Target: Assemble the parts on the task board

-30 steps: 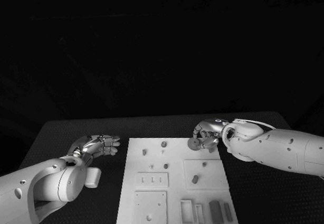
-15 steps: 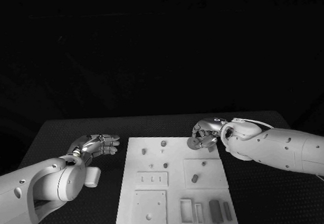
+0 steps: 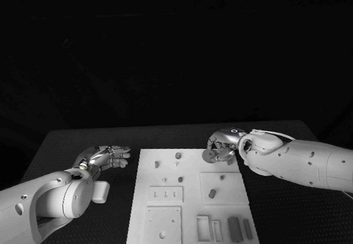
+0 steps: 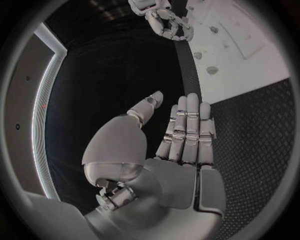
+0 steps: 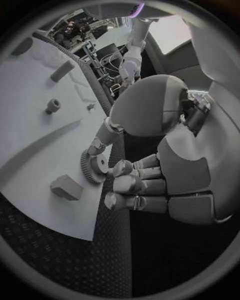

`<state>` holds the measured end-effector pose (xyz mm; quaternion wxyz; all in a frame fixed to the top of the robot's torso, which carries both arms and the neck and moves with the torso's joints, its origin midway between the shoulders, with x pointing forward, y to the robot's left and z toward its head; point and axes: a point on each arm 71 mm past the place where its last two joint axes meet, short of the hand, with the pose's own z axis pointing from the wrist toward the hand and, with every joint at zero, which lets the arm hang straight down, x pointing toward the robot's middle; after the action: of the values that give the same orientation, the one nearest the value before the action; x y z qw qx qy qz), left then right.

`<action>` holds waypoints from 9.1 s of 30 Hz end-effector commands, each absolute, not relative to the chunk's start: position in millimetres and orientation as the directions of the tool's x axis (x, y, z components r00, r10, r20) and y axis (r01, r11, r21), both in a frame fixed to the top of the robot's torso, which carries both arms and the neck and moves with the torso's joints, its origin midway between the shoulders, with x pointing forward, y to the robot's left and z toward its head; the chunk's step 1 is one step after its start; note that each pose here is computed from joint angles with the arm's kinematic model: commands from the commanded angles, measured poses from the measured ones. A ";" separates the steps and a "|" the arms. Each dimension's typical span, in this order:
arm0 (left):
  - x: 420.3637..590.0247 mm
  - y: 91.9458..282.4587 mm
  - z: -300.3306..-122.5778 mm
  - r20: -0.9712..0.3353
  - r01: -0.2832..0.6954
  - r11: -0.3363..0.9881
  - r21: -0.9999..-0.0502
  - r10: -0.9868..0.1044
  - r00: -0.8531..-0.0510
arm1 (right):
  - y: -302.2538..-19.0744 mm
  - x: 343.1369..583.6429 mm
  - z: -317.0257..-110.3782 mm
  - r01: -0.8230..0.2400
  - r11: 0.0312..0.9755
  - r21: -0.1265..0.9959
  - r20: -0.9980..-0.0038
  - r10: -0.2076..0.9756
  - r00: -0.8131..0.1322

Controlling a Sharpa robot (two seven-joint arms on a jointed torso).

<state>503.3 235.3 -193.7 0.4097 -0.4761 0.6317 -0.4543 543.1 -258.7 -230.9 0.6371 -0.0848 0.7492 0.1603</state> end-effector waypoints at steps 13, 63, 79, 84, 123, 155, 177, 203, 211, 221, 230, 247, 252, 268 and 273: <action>503.0 233.2 -192.5 -0.080 -0.222 0.132 -0.966 -0.970 -0.228 | -255.6 539.5 -241.8 -0.342 0.936 0.079 -0.985 0.021 -0.171; 502.7 234.6 -191.9 -0.081 -0.217 0.131 -0.967 -0.971 -0.224 | -223.4 522.5 -211.4 -0.382 0.924 0.013 -0.999 0.031 0.041; 503.0 235.1 -191.8 -0.083 -0.216 0.131 -0.967 -0.972 -0.221 | -168.0 515.4 -205.0 -0.458 0.889 -0.012 -0.995 0.035 0.094; 503.2 232.2 -191.8 -0.080 -0.216 0.131 -0.968 -0.970 -0.229 | -152.7 515.3 -205.0 -0.477 0.879 -0.014 -0.994 0.039 0.100; 504.3 229.0 -193.0 -0.058 -0.235 0.115 -0.965 -0.970 -0.236 | -121.9 518.0 -227.6 -0.493 0.867 -0.069 -0.995 -0.026 0.092; 504.9 227.4 -193.1 -0.057 -0.234 0.115 -0.965 -0.969 -0.239 | -125.5 521.2 -240.9 -0.484 0.869 -0.104 -0.994 -0.103 0.028; 505.1 228.7 -193.1 -0.059 -0.233 0.115 -0.966 -0.970 -0.236 | -131.0 520.4 -242.9 -0.477 0.873 -0.100 -0.994 -0.104 0.019; 504.9 229.7 -193.2 -0.060 -0.234 0.116 -0.965 -0.970 -0.236 | -129.9 516.9 -243.1 -0.478 0.875 -0.071 -0.997 -0.075 0.011; 504.9 229.9 -193.2 -0.060 -0.234 0.117 -0.965 -0.970 -0.236 | -130.6 517.2 -241.1 -0.473 0.880 -0.052 -0.999 -0.044 0.028; 505.6 230.6 -193.4 -0.062 -0.234 0.117 -0.965 -0.971 -0.233 | -133.6 514.7 -235.5 -0.470 0.883 -0.009 -0.998 0.024 0.064; 505.7 231.6 -193.4 -0.063 -0.234 0.118 -0.965 -0.971 -0.229 | -132.3 513.8 -236.1 -0.474 0.880 0.001 -0.999 0.026 0.047; 506.1 230.9 -193.6 -0.063 -0.234 0.118 -0.965 -0.971 -0.231 | -129.5 517.0 -237.6 -0.465 0.885 0.011 -0.999 0.031 0.036; 506.2 230.5 -193.6 -0.063 -0.235 0.118 -0.965 -0.971 -0.232 | -128.9 518.2 -238.5 -0.456 0.890 0.016 -0.999 0.032 0.027; 506.6 230.8 -193.5 -0.063 -0.232 0.118 -0.965 -0.971 -0.232 | -137.9 521.6 -236.6 -0.465 0.875 0.137 -0.987 0.162 0.012; 507.4 231.9 -193.3 -0.061 -0.228 0.116 -0.967 -0.970 -0.235 | -154.3 522.0 -228.7 -0.481 0.825 0.297 -0.942 0.335 -0.008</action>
<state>507.0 234.0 -194.9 0.4023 -0.4803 0.6321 -0.4559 523.8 -154.9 -235.6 0.6988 -0.0985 0.6743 0.2175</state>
